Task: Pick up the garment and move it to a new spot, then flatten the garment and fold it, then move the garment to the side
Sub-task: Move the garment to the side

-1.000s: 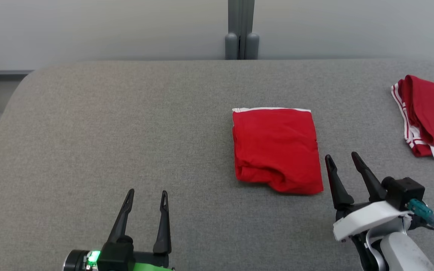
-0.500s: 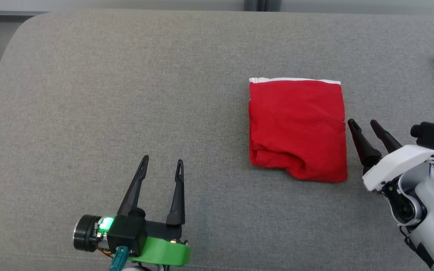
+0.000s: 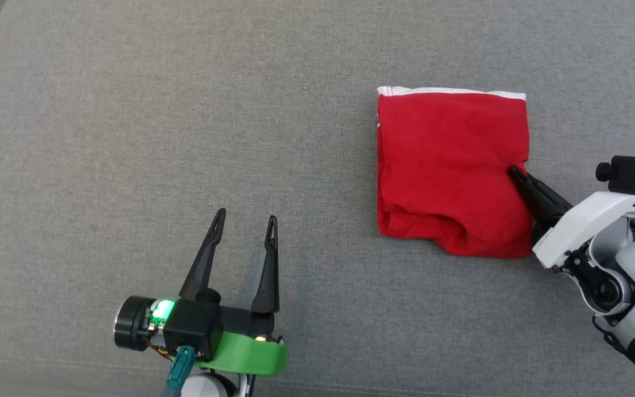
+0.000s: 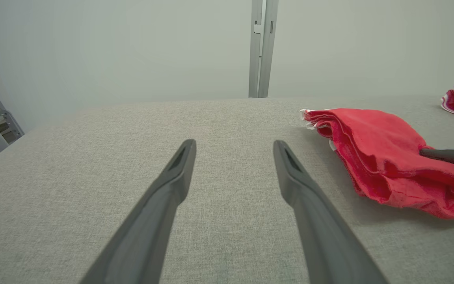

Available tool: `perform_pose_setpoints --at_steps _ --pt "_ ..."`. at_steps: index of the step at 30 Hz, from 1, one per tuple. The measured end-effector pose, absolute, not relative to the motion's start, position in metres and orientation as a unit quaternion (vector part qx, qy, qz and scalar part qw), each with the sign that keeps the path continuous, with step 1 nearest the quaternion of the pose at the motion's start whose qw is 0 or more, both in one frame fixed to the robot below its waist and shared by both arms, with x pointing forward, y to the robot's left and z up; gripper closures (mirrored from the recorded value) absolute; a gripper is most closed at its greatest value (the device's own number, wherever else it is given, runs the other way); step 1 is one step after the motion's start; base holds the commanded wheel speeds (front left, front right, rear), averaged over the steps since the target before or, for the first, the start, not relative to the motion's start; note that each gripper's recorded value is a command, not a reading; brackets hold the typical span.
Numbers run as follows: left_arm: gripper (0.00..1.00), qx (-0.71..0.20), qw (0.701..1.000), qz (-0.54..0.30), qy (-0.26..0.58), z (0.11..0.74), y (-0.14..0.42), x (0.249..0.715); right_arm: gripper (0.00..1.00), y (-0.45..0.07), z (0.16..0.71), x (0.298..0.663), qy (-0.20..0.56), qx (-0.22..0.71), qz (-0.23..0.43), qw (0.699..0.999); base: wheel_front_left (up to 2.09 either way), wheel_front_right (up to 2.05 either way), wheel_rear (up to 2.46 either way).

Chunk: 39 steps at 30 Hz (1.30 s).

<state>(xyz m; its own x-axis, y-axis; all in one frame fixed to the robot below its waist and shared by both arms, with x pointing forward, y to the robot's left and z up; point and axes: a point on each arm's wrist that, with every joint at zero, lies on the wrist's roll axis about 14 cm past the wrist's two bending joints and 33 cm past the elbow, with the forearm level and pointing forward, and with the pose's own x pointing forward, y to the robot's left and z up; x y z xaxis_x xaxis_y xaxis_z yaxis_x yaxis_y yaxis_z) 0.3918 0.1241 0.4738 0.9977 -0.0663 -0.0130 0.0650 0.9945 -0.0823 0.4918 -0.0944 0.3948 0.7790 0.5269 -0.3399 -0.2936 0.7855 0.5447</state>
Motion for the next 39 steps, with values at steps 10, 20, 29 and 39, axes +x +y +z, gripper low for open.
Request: perform_pose_setpoints --at_steps 10,20,29,39 --pt "0.0 -0.042 0.996 -0.074 -0.005 0.476 0.102 0.409 1.0 -0.154 0.424 0.514 0.176 0.129 0.212 0.953 0.0 0.0 0.0" --pt "0.0 -0.041 0.989 -0.144 -0.008 0.465 0.063 0.435 1.0 -0.247 0.472 0.542 0.114 -0.009 0.155 0.981 0.0 0.0 0.0" --pt "0.0 -0.048 0.983 -0.179 0.012 0.439 0.043 0.449 1.0 -0.309 0.494 0.561 0.09 -0.125 0.108 0.982 0.0 0.0 0.0" --pt "0.0 -0.052 0.979 -0.193 0.027 0.42 0.036 0.457 1.0 -0.358 0.493 0.567 0.113 -0.19 0.063 0.973 0.0 0.0 0.0"
